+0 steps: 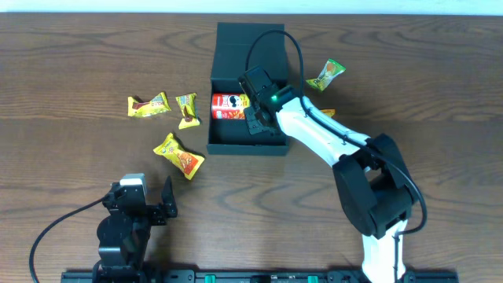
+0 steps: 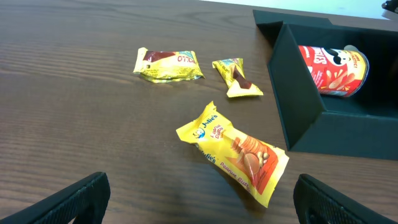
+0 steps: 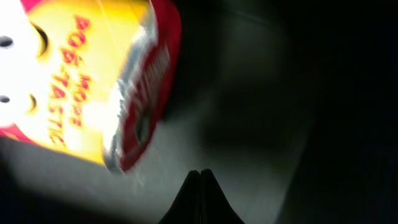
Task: Pack container
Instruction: 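Lower the can into the box and open the right gripper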
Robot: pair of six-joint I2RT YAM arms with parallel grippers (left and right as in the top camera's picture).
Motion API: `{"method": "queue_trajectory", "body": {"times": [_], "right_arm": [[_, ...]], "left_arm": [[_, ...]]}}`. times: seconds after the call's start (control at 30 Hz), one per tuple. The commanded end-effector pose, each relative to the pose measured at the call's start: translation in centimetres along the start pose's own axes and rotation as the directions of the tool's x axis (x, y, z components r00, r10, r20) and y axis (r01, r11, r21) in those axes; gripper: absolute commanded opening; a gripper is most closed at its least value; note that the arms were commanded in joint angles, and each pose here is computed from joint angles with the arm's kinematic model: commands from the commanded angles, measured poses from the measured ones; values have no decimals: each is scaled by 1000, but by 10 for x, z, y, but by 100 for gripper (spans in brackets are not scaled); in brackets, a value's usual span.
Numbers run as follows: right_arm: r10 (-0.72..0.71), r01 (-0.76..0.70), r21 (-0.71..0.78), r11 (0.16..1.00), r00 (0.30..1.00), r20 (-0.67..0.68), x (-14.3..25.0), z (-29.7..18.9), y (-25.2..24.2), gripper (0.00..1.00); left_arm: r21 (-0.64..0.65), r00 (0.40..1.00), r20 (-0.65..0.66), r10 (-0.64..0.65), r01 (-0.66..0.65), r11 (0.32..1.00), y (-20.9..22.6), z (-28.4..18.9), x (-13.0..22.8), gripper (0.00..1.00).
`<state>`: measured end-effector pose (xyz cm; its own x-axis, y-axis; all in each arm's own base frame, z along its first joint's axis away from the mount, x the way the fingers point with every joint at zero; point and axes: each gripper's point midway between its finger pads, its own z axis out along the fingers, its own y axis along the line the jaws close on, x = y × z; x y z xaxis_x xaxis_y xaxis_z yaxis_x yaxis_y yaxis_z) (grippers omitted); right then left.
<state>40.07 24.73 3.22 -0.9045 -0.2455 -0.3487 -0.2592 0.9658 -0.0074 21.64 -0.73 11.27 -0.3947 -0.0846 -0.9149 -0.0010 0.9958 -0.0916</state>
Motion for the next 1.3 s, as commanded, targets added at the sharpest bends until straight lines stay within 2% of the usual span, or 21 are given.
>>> {"method": "queue_trajectory", "body": {"times": [0.0, 0.17, 0.4, 0.6, 0.93, 1.27], "right_arm": [[12, -12, -22, 1000, 1000, 8, -9, -4, 11, 1], [1, -5, -174, 985, 1000, -24, -6, -12, 42, 1], [-24, 8, -288, 957, 998, -51, 1, -18, 69, 1], [-48, 61, -361, 930, 998, 46, -15, -23, 101, 1], [-64, 69, -337, 939, 998, 25, -2, 5, 115, 1], [-31, 56, -256, 965, 994, 100, -22, 12, 98, 1]], "left_arm": [[-7, 1000, -13, -6, 6, 1000, 2, 3, 7, 96], [-7, 1000, -13, -6, 6, 1000, 2, 3, 7, 96], [-7, 1000, -13, -6, 6, 1000, 2, 3, 7, 95], [-7, 1000, -13, -6, 6, 1000, 2, 3, 7, 95], [-7, 1000, -13, -6, 6, 1000, 2, 3, 7, 95], [-7, 1000, -13, -6, 6, 1000, 2, 3, 7, 95]]}}
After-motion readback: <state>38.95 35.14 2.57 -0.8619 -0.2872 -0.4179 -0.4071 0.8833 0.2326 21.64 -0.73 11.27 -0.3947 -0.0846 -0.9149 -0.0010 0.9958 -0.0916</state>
